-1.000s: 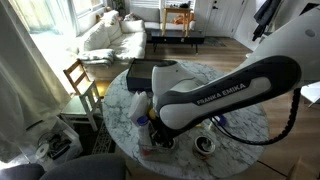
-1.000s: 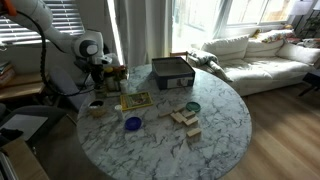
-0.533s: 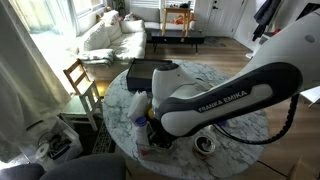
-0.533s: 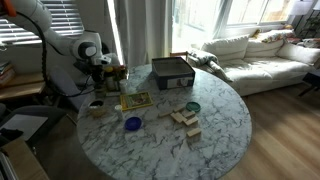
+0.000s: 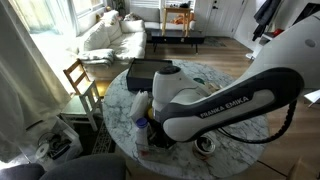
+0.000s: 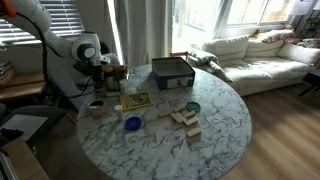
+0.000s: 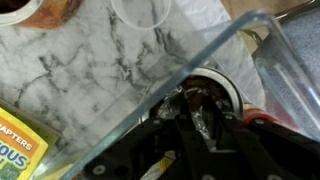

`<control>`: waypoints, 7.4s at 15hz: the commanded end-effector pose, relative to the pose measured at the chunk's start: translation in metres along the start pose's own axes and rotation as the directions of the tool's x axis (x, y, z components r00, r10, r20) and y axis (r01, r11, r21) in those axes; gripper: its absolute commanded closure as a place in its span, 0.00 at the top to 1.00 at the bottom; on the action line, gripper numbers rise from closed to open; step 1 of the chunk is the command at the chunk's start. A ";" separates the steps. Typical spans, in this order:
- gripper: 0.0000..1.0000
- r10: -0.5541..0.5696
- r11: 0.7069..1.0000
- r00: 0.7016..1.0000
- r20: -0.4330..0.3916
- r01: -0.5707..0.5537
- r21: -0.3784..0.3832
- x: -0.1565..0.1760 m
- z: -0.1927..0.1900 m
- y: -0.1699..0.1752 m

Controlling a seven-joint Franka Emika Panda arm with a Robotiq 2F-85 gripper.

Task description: Pick up the blue lid from the clear storage container and put it on the table, pick up some of the substance from the can in the clear storage container and put it on the blue lid

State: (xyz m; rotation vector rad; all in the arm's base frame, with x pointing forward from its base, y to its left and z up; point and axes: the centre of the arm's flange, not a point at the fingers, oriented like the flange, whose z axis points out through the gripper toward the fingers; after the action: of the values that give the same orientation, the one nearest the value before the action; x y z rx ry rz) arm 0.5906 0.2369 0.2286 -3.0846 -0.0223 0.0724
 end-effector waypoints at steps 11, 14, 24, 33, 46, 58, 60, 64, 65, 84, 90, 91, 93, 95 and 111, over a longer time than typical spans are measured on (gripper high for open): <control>0.03 -0.011 1.000 0.999 -0.031 0.010 -0.022 -0.010 0.010 0.008; 0.03 -0.012 1.000 0.998 -0.056 0.010 -0.021 -0.007 -0.003 0.014; 0.03 -0.065 0.998 0.992 -0.109 0.067 0.010 -0.002 -0.046 0.023; 0.03 -0.117 0.993 0.979 -0.168 0.118 -0.005 -0.010 -0.110 0.032; 0.03 -0.188 0.978 0.975 -0.121 0.175 -0.110 -0.084 -0.218 0.102; 0.03 -0.084 0.988 0.991 -0.103 0.069 -0.136 -0.068 -0.213 0.142; 0.03 -0.018 0.991 0.997 -0.075 0.008 -0.130 -0.068 -0.203 0.175; 0.03 0.071 0.992 0.997 -0.027 -0.074 -0.100 -0.071 -0.169 0.243; 0.03 0.085 0.993 0.996 -0.018 -0.087 -0.084 -0.072 -0.161 0.256; 0.03 0.355 0.935 0.932 -0.073 -0.356 0.000 -0.088 -0.007 0.355; 0.03 0.412 0.911 0.902 -0.131 -0.412 0.027 -0.085 0.007 0.366; 0.03 0.412 0.911 0.901 -0.133 -0.412 0.027 -0.085 0.009 0.367; 0.03 0.417 0.908 0.899 -0.132 -0.417 0.029 -0.085 0.014 0.366; 0.05 0.421 0.907 0.897 -0.132 -0.421 0.031 -0.085 0.017 0.366; 1.00 0.473 0.877 0.853 -0.219 -0.479 0.029 -0.081 -0.082 0.383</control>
State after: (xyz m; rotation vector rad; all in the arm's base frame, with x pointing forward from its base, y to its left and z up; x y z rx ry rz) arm 0.5231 -0.1478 0.2585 -3.0192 0.6997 -0.2546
